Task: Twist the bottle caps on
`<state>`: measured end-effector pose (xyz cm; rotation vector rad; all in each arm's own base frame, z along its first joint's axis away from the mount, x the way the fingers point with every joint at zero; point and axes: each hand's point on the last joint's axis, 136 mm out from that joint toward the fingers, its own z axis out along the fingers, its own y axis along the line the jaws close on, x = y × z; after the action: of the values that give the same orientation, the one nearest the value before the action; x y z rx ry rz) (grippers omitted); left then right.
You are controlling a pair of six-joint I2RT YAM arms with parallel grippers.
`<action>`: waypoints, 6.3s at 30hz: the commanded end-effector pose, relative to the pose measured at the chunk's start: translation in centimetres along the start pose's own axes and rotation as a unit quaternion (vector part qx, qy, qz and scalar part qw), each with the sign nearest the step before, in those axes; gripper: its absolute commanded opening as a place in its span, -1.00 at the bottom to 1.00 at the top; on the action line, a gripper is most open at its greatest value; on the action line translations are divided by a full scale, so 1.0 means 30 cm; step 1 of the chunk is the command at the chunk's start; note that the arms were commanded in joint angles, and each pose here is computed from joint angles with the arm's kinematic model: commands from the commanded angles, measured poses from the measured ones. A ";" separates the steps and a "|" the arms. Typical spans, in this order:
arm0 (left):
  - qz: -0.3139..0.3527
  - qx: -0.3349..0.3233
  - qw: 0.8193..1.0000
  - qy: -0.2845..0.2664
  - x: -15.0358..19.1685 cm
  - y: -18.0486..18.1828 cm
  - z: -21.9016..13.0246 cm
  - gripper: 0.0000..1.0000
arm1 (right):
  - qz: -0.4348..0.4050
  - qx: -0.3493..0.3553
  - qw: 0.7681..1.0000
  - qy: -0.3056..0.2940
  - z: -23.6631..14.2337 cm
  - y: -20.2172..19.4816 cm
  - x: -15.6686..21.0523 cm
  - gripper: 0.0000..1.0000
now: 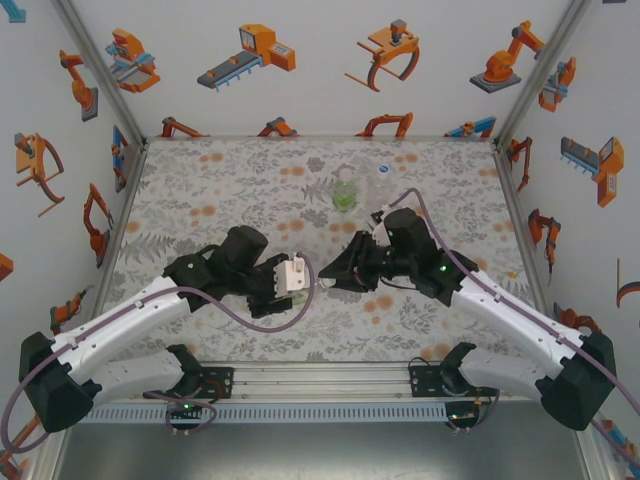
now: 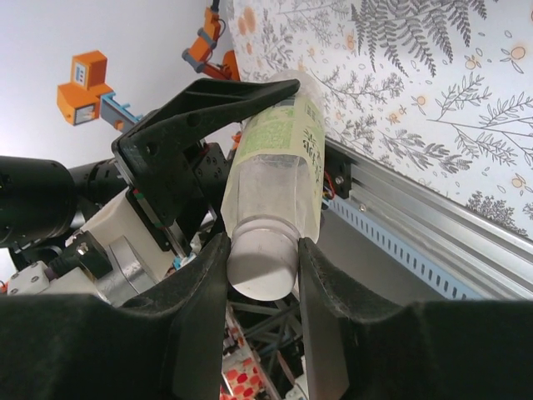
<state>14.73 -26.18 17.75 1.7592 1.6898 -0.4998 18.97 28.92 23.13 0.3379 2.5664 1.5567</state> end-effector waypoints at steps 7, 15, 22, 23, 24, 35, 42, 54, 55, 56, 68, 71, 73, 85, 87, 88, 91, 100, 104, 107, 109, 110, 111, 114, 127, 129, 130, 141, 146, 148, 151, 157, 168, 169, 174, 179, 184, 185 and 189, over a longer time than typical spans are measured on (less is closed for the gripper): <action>0.037 -0.037 0.990 -0.131 -0.224 0.062 -0.066 -1.00 | -0.079 0.006 0.996 -0.030 -0.067 0.079 -0.018 -0.10; 0.032 -0.029 0.991 -0.130 -0.221 0.053 -0.067 -1.00 | -0.200 0.033 0.978 -0.049 -0.149 0.148 -0.028 0.21; 0.031 -0.025 0.991 -0.129 -0.221 0.047 -0.075 -1.00 | -0.324 0.059 0.941 -0.081 -0.236 0.202 -0.048 0.21; 0.031 -0.025 0.991 -0.129 -0.220 0.045 -0.076 -1.00 | -0.349 0.055 0.931 -0.087 -0.249 0.218 -0.049 0.20; 0.032 -0.023 0.991 -0.129 -0.221 0.042 -0.077 -1.00 | -0.373 0.047 0.921 -0.098 -0.265 0.241 -0.050 0.20; 0.006 -0.039 0.995 -0.095 -0.192 0.065 -0.081 -1.00 | -0.438 0.023 0.887 -0.142 -0.305 0.321 -0.073 -0.04; -0.013 -0.068 0.995 -0.064 -0.156 0.104 -0.073 -1.00 | -0.246 0.044 0.963 -0.106 -0.230 0.260 -0.092 -0.09; -0.013 -0.063 0.997 -0.047 -0.143 0.111 -0.048 -1.00 | -0.141 0.065 0.985 -0.079 -0.157 0.186 -0.104 0.00; -0.013 -0.064 0.997 -0.047 -0.142 0.111 -0.049 -1.00 | -0.137 0.067 0.985 -0.075 -0.151 0.181 -0.103 0.00; -0.011 -0.065 0.997 -0.047 -0.143 0.112 -0.051 -1.00 | -0.133 0.070 0.986 -0.072 -0.146 0.174 -0.103 -0.01; -0.011 -0.063 0.997 -0.049 -0.143 0.108 -0.052 -1.00 | -0.120 0.081 0.988 -0.061 -0.122 0.152 -0.111 -0.10; -0.010 -0.062 0.997 -0.048 -0.142 0.108 -0.050 -1.00 | -0.121 0.084 0.987 -0.059 -0.118 0.152 -0.113 -0.19; -0.009 -0.062 0.997 -0.049 -0.144 0.107 -0.052 -1.00 | -0.123 0.087 0.987 -0.057 -0.117 0.150 -0.115 -0.28; -0.008 -0.056 0.997 -0.053 -0.154 0.102 -0.055 -1.00 | -0.176 0.077 0.980 -0.058 -0.142 0.190 -0.113 -0.80; -0.006 -0.052 0.997 -0.060 -0.162 0.096 -0.059 -1.00 | -0.228 0.052 0.971 -0.058 -0.154 0.232 -0.105 -0.88; -0.004 -0.048 0.997 -0.064 -0.167 0.090 -0.062 -1.00 | -0.269 0.026 0.961 -0.054 -0.159 0.264 -0.090 -0.99; 0.010 -0.028 0.996 -0.083 -0.187 0.063 -0.067 -1.00 | -0.385 -0.031 0.920 -0.063 -0.198 0.333 -0.049 -1.00; 0.036 0.020 0.990 -0.136 -0.250 -0.004 -0.109 -1.00 | -0.684 -0.142 0.715 -0.012 -0.304 0.403 0.159 -1.00; 0.046 0.045 0.985 -0.159 -0.272 -0.040 -0.131 -1.00 | -0.764 -0.170 0.623 -0.002 -0.347 0.403 0.224 -1.00; 0.049 0.062 0.982 -0.171 -0.284 -0.063 -0.144 -1.00 | -0.803 -0.178 0.569 0.008 -0.367 0.389 0.256 -1.00; 0.051 0.073 0.980 -0.176 -0.290 -0.076 -0.149 -1.00 | -0.823 -0.189 0.536 0.013 -0.379 0.377 0.280 -1.00; 0.052 0.077 0.979 -0.180 -0.295 -0.082 -0.154 -1.00 | -0.829 -0.195 0.523 0.012 -0.382 0.375 0.288 -1.00; 0.054 0.084 0.978 -0.183 -0.299 -0.090 -0.157 -1.00 | -0.834 -0.203 0.514 0.010 -0.383 0.374 0.295 -1.00; 0.055 0.098 0.975 -0.190 -0.309 -0.101 -0.159 -1.00 | -0.834 -0.227 0.502 0.010 -0.381 0.373 0.315 -1.00; 0.058 0.100 0.975 -0.187 -0.309 -0.102 -0.152 -1.00 | -0.825 -0.223 0.520 0.007 -0.334 0.354 0.306 -1.00; 0.057 0.102 0.976 -0.186 -0.308 -0.103 -0.148 -1.00 | -0.827 -0.215 0.519 -0.001 -0.329 0.361 0.296 -1.00; 0.057 0.103 0.976 -0.185 -0.308 -0.104 -0.148 -1.00 | -0.827 -0.213 0.520 -0.003 -0.326 0.364 0.292 -1.00; 0.064 0.115 0.973 -0.187 -0.313 -0.121 -0.150 -1.00 | -0.817 -0.253 0.516 0.036 -0.328 0.359 0.345 -1.00; 0.063 0.129 0.971 -0.189 -0.319 -0.131 -0.152 -1.00 | -0.823 -0.255 0.502 0.080 -0.317 0.316 0.385 -1.00; 0.064 0.132 0.970 -0.192 -0.324 -0.134 -0.156 -1.00 | -0.823 -0.256 0.499 0.090 -0.310 0.302 0.394 -1.00; 0.064 0.128 0.971 -0.190 -0.322 -0.130 -0.156 -1.00 | -0.819 -0.248 0.508 0.097 -0.296 0.287 0.395 -1.00; 0.064 0.084 0.974 -0.200 -0.322 -0.093 -0.153 -1.00 | -0.751 -0.196 0.630 0.023 -0.236 0.297 0.308 -1.00; 0.049 -0.001 0.973 -0.224 -0.373 0.027 -0.126 -1.00 | -0.464 -0.078 0.867 -0.161 -0.220 0.244 0.023 -1.00; 0.049 -0.009 0.974 -0.221 -0.379 0.043 -0.123 -1.00 | -0.425 -0.060 0.888 -0.165 -0.215 0.229 -0.001 -1.00; 0.044 -0.060 0.976 -0.206 -0.395 0.124 -0.111 -1.00 | -0.207 0.032 0.967 -0.145 -0.174 0.107 -0.050 -1.00; 0.031 -0.095 0.976 -0.192 -0.408 0.189 -0.102 -1.00 | -0.096 0.073 0.983 -0.137 -0.153 0.041 -0.054 -1.00; 0.021 -0.089 0.977 -0.192 -0.420 0.196 -0.094 -1.00 | -0.091 0.093 0.974 -0.184 -0.193 0.023 -0.098 -1.00; 0.021 -0.088 0.978 -0.190 -0.416 0.194 -0.093 -1.00 | -0.102 0.090 0.972 -0.192 -0.200 0.030 -0.105 -1.00; 0.011 -0.094 0.979 -0.183 -0.398 0.197 -0.091 -1.00 | -0.167 0.077 0.958 -0.222 -0.248 0.078 -0.125 -1.00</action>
<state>17.38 -31.62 22.36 1.6107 1.5577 -0.5837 22.23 23.65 30.25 0.2960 2.1901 1.1407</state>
